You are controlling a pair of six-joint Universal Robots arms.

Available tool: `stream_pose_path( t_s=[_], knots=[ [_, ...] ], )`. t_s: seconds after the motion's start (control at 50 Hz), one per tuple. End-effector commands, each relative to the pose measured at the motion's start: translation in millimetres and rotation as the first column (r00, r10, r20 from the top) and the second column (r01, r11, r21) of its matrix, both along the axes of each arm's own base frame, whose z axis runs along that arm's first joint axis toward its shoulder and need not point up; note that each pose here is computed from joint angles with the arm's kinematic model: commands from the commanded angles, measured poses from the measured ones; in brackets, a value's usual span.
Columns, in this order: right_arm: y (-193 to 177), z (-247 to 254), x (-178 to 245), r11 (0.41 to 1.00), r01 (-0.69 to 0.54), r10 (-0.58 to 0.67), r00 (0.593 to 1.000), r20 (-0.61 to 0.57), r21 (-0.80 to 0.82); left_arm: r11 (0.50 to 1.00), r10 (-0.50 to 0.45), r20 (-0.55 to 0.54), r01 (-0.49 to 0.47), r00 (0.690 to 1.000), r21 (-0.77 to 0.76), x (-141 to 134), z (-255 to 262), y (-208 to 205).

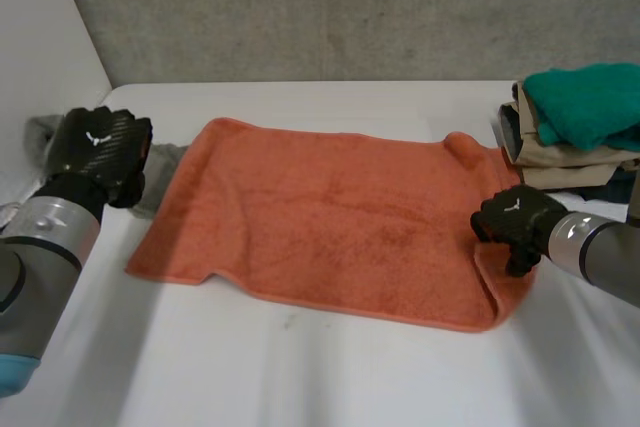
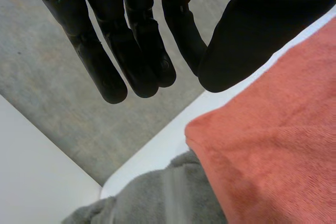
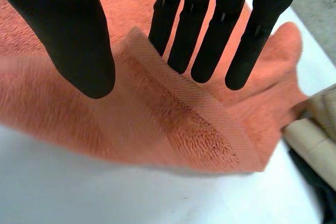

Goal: Fold the laundry.

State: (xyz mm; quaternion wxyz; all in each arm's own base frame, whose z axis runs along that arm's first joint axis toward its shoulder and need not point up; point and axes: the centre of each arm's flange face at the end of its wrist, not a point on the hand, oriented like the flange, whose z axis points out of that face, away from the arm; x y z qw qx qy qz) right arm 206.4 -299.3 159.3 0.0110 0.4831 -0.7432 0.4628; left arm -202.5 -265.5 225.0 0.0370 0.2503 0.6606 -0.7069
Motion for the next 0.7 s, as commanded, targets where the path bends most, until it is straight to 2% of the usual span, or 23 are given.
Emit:
stream_pose_path(
  t_s=[0.02, 0.12, 0.36, 0.46, 0.58, 0.7],
  knots=[
    [5, -8, 0, 1.0, -0.012, 0.012, 1.0, -0.006, 0.008, 0.999, -0.007, 0.014, 0.006, 1.0, 0.041, -1, -13, 0],
    [8, -13, 2, 0.999, -0.043, 0.043, 0.999, 0.003, 0.002, 0.997, -0.007, 0.022, 0.005, 1.0, 0.079, 1, -24, 5],
    [24, -24, 0, 0.988, -0.155, 0.153, 0.981, -0.12, -0.007, 0.989, -0.046, 0.036, 0.041, 0.998, 0.144, 2, -41, 17],
    [27, -27, -3, 0.986, -0.167, 0.165, 0.977, -0.139, -0.002, 0.982, -0.079, 0.037, 0.072, 0.996, 0.173, 0, -48, 20],
    [28, -28, -4, 0.982, -0.188, 0.187, 0.973, -0.133, -0.002, 0.981, -0.059, 0.038, 0.05, 0.998, 0.19, 7, -53, 18],
    [15, -27, -11, 0.985, -0.159, 0.152, 0.982, -0.113, -0.062, 0.98, -0.05, 0.038, 0.041, 0.998, 0.193, 9, -54, 17]
  ],
)
